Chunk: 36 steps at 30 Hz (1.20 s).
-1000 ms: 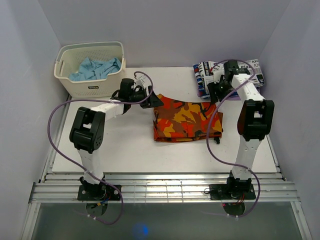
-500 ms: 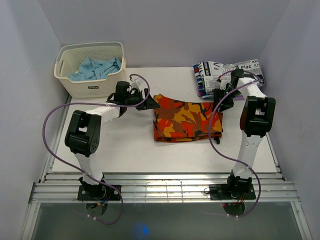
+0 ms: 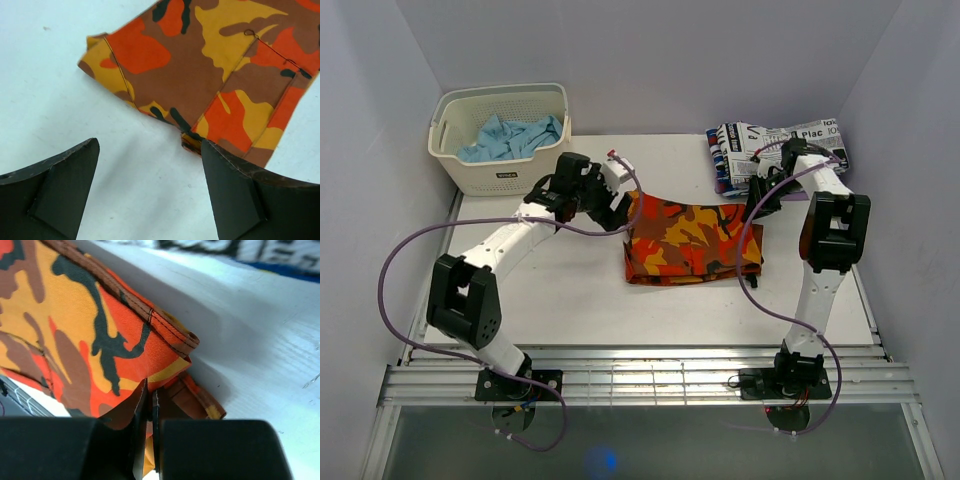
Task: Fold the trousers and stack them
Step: Fold the trousers
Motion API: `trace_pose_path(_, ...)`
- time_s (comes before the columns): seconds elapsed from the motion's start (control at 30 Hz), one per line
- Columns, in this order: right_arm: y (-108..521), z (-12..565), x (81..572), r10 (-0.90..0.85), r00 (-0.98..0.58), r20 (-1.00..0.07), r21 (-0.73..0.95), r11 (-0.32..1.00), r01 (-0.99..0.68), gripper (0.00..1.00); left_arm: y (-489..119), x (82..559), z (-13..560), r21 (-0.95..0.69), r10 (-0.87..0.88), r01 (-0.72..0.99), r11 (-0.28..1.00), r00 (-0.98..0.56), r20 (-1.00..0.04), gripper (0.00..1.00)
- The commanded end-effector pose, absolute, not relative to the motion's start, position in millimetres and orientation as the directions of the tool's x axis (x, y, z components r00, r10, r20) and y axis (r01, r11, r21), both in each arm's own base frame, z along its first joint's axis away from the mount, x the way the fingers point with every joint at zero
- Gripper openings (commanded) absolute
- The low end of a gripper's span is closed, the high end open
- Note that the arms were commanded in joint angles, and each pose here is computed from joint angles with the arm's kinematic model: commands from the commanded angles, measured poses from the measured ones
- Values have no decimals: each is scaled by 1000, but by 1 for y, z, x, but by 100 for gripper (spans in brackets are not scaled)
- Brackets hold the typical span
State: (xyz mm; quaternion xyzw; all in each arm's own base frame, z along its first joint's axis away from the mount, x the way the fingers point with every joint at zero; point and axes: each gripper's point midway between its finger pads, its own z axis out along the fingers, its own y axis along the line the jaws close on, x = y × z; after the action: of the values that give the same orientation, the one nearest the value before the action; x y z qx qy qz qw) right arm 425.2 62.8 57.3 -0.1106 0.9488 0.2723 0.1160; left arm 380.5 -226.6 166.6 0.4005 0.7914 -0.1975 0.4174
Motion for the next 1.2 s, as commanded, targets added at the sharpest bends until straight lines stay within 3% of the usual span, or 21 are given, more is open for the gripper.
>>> trace_pose_path(0.0,79,118,423,-143,-910,-389,526,776,-347,8,-227,390,185,181,576,802,569,-232,-784,94)
trace_pose_path(0.13,90,145,413,-133,-895,-425,566,733,-377,8,-236,385,179,113,540,799,590,-287,-792,94)
trace_pose_path(0.23,93,153,406,-128,-891,-435,576,722,-384,8,-243,351,168,34,520,853,521,-285,-805,94)
trace_pose_path(0.3,92,148,404,-128,-898,-420,577,727,-373,8,-243,339,181,158,527,863,480,-140,-838,98)
trace_pose_path(0.4,89,136,401,-134,-915,-381,581,735,-350,8,-239,327,166,387,666,822,417,13,-746,98)
trace_pose_path(0.5,88,129,397,-138,-921,-364,581,739,-341,8,-243,312,163,482,694,814,322,143,-705,98)
trace_pose_path(0.73,85,123,395,-142,-926,-351,571,751,-332,8,-277,284,130,600,743,786,152,310,-593,98)
trace_pose_path(0.87,84,118,391,-149,-929,-340,569,753,-329,8,-293,295,123,700,761,701,137,377,-528,98)
trace_pose_path(1.17,85,112,391,-149,-933,-329,576,751,-323,8,-315,292,95,727,775,686,25,446,-448,98)
